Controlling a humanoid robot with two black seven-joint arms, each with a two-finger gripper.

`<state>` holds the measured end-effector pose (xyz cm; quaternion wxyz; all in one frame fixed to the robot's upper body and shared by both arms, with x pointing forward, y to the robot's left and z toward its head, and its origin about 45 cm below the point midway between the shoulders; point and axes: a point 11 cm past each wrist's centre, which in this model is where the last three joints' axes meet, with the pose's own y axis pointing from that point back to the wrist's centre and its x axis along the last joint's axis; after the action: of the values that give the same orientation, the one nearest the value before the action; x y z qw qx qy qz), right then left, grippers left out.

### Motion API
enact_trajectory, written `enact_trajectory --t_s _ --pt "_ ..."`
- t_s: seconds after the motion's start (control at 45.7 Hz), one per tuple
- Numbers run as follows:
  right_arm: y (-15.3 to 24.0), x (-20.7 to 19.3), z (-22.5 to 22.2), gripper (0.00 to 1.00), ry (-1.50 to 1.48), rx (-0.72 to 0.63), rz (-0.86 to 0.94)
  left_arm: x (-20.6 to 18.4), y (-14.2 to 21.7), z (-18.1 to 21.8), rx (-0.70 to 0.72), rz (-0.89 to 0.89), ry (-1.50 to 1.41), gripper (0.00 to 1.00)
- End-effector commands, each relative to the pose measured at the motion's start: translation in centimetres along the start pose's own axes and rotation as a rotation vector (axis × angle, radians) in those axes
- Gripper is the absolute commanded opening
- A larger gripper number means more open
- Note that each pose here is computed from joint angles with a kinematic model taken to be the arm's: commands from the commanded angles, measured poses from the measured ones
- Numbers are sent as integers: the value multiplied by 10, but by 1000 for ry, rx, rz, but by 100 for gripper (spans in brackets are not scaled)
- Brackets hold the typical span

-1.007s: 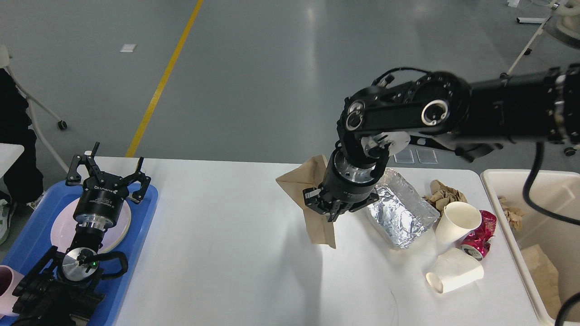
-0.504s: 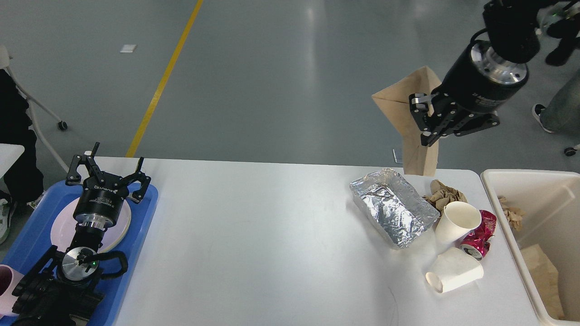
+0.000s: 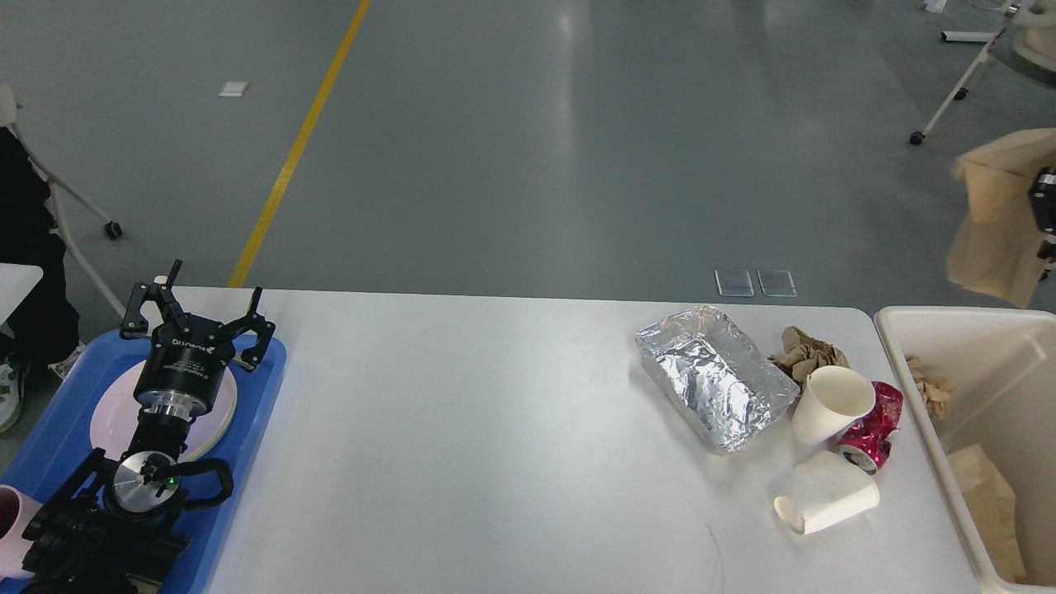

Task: Tidy desktop
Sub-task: 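Drop the brown paper bag into the white bin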

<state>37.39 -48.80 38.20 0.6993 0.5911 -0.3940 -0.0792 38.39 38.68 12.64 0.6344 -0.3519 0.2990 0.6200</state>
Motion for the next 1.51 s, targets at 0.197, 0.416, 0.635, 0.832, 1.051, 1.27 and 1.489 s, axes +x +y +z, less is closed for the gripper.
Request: enact_trajectory --t_s 0.197,0.416,0.635,0.832,1.051,1.27,1.489 --pt "-107 -25 150 0 -232 -251 269 0 0 1 -2 1 0 96" --pt "-191 -82 156 0 -249 -261 214 0 -1 1 -2 1 0 96" --pt "-256 -138 133 0 -166 -257 236 0 -1 1 -2 -1 0 96" --pt "-294 -216 116 0 -57 -255 207 -1 -1 0 -2 -1 2 96" --pt "-300 -239 123 0 -50 -273 201 0 -1 1 -2 -1 -1 96" --pt "-297 -229 127 47 -58 -276 233 0 -1 1 -2 1 0 96" --pt "-290 -206 130 99 -76 -277 309 0 -1 1 -2 -1 0 96"
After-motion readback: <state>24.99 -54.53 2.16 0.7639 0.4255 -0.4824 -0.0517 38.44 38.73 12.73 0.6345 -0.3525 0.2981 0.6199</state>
